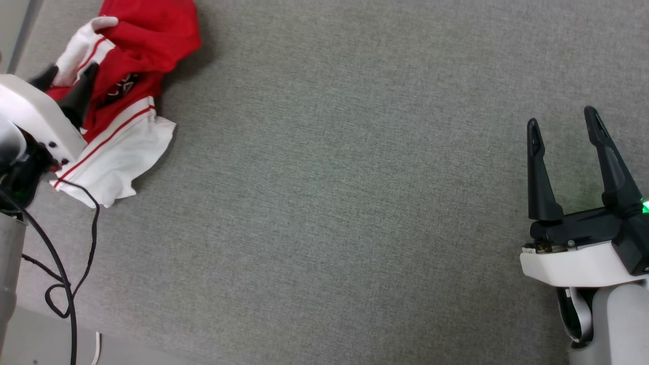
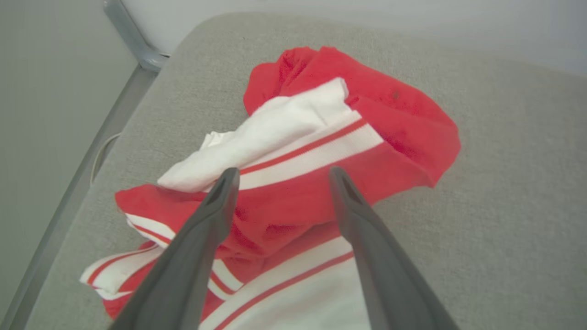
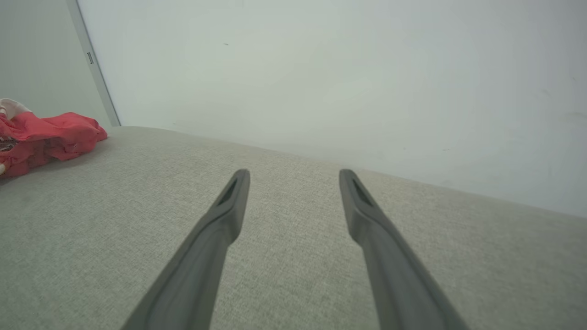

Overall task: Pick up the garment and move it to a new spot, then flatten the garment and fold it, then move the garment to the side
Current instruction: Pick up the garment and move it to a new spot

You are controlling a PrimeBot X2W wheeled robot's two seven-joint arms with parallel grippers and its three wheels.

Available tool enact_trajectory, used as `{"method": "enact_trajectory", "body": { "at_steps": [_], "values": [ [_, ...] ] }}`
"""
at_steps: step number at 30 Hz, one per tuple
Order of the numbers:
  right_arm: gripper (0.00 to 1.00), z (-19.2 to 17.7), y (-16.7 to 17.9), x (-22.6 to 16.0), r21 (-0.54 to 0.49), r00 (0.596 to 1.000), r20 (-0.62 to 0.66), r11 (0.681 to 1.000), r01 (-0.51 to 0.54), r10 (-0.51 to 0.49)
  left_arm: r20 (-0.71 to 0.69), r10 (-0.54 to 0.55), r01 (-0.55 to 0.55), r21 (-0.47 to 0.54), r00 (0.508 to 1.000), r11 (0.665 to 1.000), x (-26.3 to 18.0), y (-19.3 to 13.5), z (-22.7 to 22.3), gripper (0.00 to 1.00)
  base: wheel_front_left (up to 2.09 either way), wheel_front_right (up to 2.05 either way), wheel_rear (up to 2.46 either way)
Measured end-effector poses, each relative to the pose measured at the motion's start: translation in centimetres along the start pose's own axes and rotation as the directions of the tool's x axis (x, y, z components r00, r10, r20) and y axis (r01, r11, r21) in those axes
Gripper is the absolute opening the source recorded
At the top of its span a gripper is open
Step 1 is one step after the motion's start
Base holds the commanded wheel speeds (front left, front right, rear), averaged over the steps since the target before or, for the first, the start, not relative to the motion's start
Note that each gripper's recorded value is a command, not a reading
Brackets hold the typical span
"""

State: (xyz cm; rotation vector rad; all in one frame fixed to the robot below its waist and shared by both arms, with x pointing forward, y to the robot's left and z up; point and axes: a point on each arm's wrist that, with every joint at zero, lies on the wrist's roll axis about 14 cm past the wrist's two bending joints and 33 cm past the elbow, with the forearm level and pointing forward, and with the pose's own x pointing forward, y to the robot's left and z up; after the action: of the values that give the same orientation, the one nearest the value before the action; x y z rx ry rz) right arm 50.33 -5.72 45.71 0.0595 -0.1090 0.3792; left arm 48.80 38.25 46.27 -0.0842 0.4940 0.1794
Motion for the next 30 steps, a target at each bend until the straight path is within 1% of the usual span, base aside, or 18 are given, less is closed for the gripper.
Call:
{"method": "enact_trajectory", "body": {
  "at_steps": [4,7,10,14,17,18,19,20,24,27,30],
  "values": [
    [1.0,-0.6,-0.6,0.0,-0.006,1.0,-0.01,1.0,0.012,-0.012,-0.213,-0.017,0.012,-0.024,0.977,1.0,0.9,-0.4,-4.4,1.0,0.0,0.0,0.0],
    [1.0,-0.8,-0.9,0.2,-0.01,1.0,-0.007,1.0,0.019,-0.019,-0.342,-0.028,0.014,-0.043,0.939,0.999,1.3,-0.6,-7.1,1.0,0.0,0.0,0.0],
    [1.0,-1.2,-1.3,0.1,-0.017,1.0,-0.015,1.0,0.025,-0.025,-0.466,-0.053,0.014,-0.086,0.883,0.996,1.3,-1.2,-9.7,1.0,0.0,0.0,0.0],
    [1.0,-1.6,-1.8,0.2,-0.02,0.999,-0.02,0.999,0.036,-0.037,-0.561,-0.048,0.012,-0.069,0.826,0.998,1.6,-1.0,-10.9,1.0,0.0,0.0,0.0],
    [1.0,-1.7,-2.1,0.1,-0.024,0.999,-0.024,0.999,0.044,-0.044,-0.588,-0.054,0.016,-0.069,0.807,0.997,1.8,-1.2,-11.3,1.0,0.0,0.0,0.0],
    [1.0,-1.8,-2.2,0.1,-0.024,0.999,-0.025,0.999,0.046,-0.046,-0.592,-0.056,0.017,-0.07,0.804,0.997,1.9,-1.3,-11.4,0.98,0.0,0.0,0.0],
    [1.0,-1.8,-2.2,0.1,-0.025,0.999,-0.025,0.999,0.047,-0.047,-0.594,-0.057,0.019,-0.07,0.802,0.997,2.0,-1.3,-11.4,0.29,0.0,0.0,0.0],
    [1.0,-1.7,-2.3,0.0,-0.025,0.999,-0.026,0.999,0.047,-0.048,-0.596,-0.056,0.02,-0.067,0.801,0.998,1.9,-1.3,-11.4,0.0,0.0,0.0,0.0],
    [1.0,-1.0,-2.3,0.0,-0.015,0.999,-0.013,0.998,0.053,-0.053,-0.572,-0.038,0.028,-0.026,0.82,0.999,1.7,-1.0,-10.7,0.0,0.0,0.0,0.0],
    [1.0,0.2,-2.2,-0.1,-0.007,0.999,0.009,0.999,0.053,-0.053,-0.524,-0.031,0.049,0.021,0.851,0.999,1.3,-1.0,-9.4,0.0,0.0,0.0,0.0],
    [1.0,1.6,-2.1,-0.3,-0.001,0.998,0.032,0.998,0.056,-0.056,-0.45,-0.065,0.104,0.062,0.89,0.993,1.0,-2.2,-6.5,0.0,0.0,0.0,0.0]
  ]
}}
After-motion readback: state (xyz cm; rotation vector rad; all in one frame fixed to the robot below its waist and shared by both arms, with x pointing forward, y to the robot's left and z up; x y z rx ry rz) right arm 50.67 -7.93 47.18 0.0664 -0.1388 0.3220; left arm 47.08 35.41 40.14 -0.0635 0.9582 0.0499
